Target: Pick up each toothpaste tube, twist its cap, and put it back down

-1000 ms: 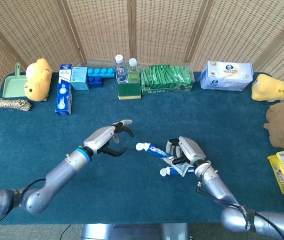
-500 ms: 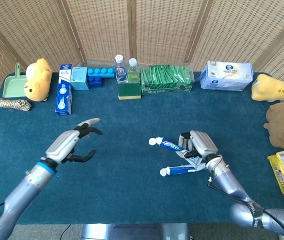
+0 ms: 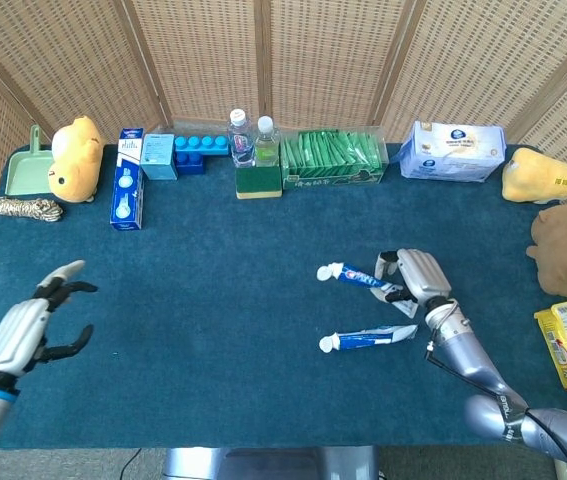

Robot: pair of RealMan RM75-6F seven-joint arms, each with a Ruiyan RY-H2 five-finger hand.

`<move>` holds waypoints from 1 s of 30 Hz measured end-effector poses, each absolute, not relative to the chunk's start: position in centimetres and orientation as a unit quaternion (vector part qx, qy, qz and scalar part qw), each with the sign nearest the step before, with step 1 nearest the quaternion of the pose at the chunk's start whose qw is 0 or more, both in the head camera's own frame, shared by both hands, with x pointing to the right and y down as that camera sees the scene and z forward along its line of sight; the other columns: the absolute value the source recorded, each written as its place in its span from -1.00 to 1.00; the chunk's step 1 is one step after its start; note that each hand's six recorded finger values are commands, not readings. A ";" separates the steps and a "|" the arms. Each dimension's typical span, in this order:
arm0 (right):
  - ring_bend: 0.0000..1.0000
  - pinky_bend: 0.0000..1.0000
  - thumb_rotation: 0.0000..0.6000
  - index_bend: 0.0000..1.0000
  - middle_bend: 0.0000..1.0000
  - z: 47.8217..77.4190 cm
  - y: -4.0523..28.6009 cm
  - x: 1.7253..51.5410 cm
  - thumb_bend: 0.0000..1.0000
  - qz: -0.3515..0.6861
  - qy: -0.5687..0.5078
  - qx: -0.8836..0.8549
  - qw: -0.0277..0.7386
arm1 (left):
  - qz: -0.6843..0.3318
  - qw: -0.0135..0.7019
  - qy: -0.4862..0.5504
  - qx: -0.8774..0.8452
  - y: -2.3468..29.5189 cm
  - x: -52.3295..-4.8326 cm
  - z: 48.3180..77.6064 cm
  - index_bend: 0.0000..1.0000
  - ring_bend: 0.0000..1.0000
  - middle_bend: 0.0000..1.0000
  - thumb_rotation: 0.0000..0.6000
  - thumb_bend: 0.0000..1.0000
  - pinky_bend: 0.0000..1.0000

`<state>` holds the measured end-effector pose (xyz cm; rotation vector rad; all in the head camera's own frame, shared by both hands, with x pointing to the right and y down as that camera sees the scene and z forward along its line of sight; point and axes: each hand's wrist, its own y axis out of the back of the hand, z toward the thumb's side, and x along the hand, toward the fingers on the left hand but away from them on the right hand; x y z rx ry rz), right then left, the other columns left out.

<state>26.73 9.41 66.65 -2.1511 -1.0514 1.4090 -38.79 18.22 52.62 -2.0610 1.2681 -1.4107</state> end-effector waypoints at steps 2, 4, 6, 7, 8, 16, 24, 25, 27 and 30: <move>-0.41 -0.57 1.00 -0.33 -0.35 66.8 9.3 26.8 -0.35 0.501 -0.375 -0.758 0.186 | -0.503 0.174 0.453 -0.715 18.4 -39.7 52.5 -0.48 -0.90 -0.81 1.00 -0.29 -0.48; -0.54 -0.58 1.00 -0.39 -0.43 66.9 9.3 26.9 -0.37 0.502 -0.377 -0.754 0.195 | -0.509 0.182 0.459 -0.705 18.4 -40.4 52.4 -0.49 -0.91 -0.81 1.00 -0.29 -0.50; -0.60 -0.59 1.00 -0.43 -0.45 66.8 9.3 27.3 -0.38 0.504 -0.382 -0.748 0.201 | -0.514 0.192 0.463 -0.696 18.4 -40.8 52.3 -0.49 -0.91 -0.81 1.00 -0.29 -0.51; -0.60 -0.59 1.00 -0.45 -0.45 66.8 9.4 27.5 -0.38 0.505 -0.384 -0.746 0.202 | -0.515 0.195 0.465 -0.693 18.4 -40.9 52.3 -0.50 -0.91 -0.81 1.00 -0.30 -0.51; -0.60 -0.59 1.00 -0.46 -0.45 66.7 9.4 27.7 -0.38 0.505 -0.387 -0.745 0.202 | -0.516 0.195 0.467 -0.691 18.4 -41.0 52.4 -0.50 -0.91 -0.81 1.00 -0.30 -0.51; -0.64 -0.59 1.00 -0.46 -0.45 64.1 9.8 29.4 -0.39 0.486 -0.423 -0.733 0.218 | -0.530 0.204 0.461 -0.682 19.1 -41.5 53.2 -0.51 -0.94 -0.82 1.00 -0.30 -0.61; -0.66 -0.59 1.00 -0.33 -0.45 60.6 12.2 32.9 -0.36 0.474 -0.460 -0.698 0.276 | -0.567 0.250 0.449 -0.644 20.8 -43.7 53.2 -0.52 -0.95 -0.80 1.00 -0.30 -0.70; -0.66 -0.59 1.00 -0.32 -0.44 60.3 12.6 33.4 -0.35 0.476 -0.462 -0.693 0.283 | -0.569 0.253 0.450 -0.640 21.1 -44.0 53.2 -0.51 -0.95 -0.79 1.00 -0.30 -0.70; -0.66 -0.59 1.00 -0.31 -0.44 59.6 13.6 34.4 -0.35 0.482 -0.465 -0.679 0.302 | -0.574 0.262 0.453 -0.630 21.8 -44.5 53.2 -0.51 -0.94 -0.78 1.00 -0.30 -0.71; -0.66 -0.59 1.00 -0.28 -0.43 58.8 15.3 35.8 -0.35 0.492 -0.467 -0.659 0.324 | -0.573 0.278 0.458 -0.620 22.6 -45.0 53.0 -0.50 -0.93 -0.77 1.00 -0.30 -0.71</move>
